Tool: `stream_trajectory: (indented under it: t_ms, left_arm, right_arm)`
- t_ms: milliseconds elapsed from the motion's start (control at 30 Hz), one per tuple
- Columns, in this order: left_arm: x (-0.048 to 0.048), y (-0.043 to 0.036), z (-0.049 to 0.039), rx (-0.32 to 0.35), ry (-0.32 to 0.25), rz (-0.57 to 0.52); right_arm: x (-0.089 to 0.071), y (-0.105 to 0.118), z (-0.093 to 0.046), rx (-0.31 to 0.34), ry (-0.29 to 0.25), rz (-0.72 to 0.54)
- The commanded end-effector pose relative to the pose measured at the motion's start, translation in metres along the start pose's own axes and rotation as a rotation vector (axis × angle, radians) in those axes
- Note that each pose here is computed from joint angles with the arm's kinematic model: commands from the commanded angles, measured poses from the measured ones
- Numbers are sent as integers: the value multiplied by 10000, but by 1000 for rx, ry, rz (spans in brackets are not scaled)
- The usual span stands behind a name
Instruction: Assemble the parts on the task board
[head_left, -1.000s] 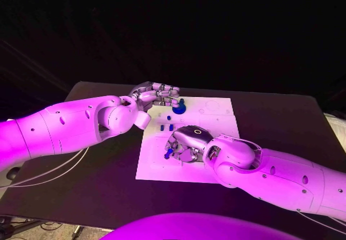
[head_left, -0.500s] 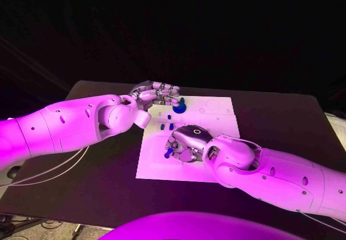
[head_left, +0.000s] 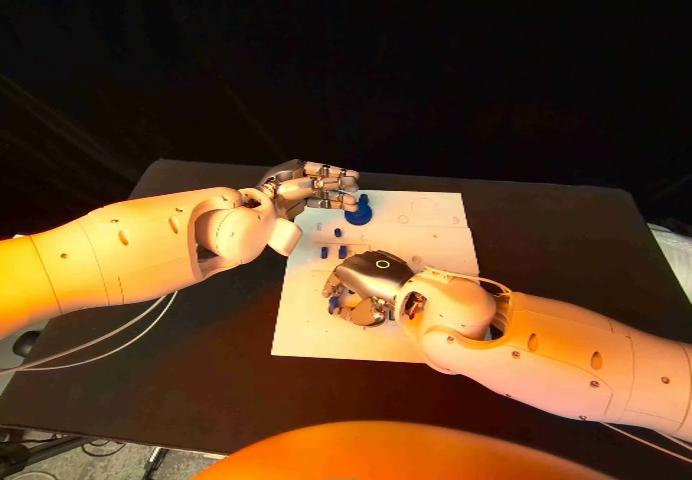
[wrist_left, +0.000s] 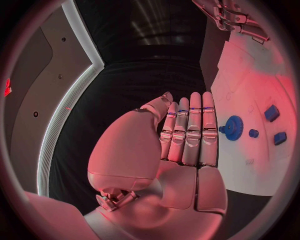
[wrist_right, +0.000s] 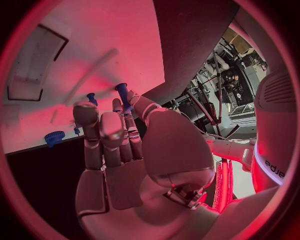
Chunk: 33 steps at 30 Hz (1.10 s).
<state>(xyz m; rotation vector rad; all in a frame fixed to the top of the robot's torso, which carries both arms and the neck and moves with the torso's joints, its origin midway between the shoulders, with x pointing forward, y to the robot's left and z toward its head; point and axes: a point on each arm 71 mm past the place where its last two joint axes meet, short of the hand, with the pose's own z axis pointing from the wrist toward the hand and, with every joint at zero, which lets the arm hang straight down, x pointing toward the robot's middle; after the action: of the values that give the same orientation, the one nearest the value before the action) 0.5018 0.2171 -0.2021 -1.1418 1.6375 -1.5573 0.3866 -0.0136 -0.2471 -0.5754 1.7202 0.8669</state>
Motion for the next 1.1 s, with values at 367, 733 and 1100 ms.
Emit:
stream_trajectory:
  t_ms: [367,733,1100]
  left_arm:
    - [18,-7,7,7,18,-7]
    - [-5,-8,-2,8,11,-5]
    - [-28,9,-11,6,3,-5]
  right_arm:
    - [-132,-34,-147,-28,-189,60]
    - [-503,-635,-799,198,-233,323]
    - [-498,-1128,-1471,506,-142,356]
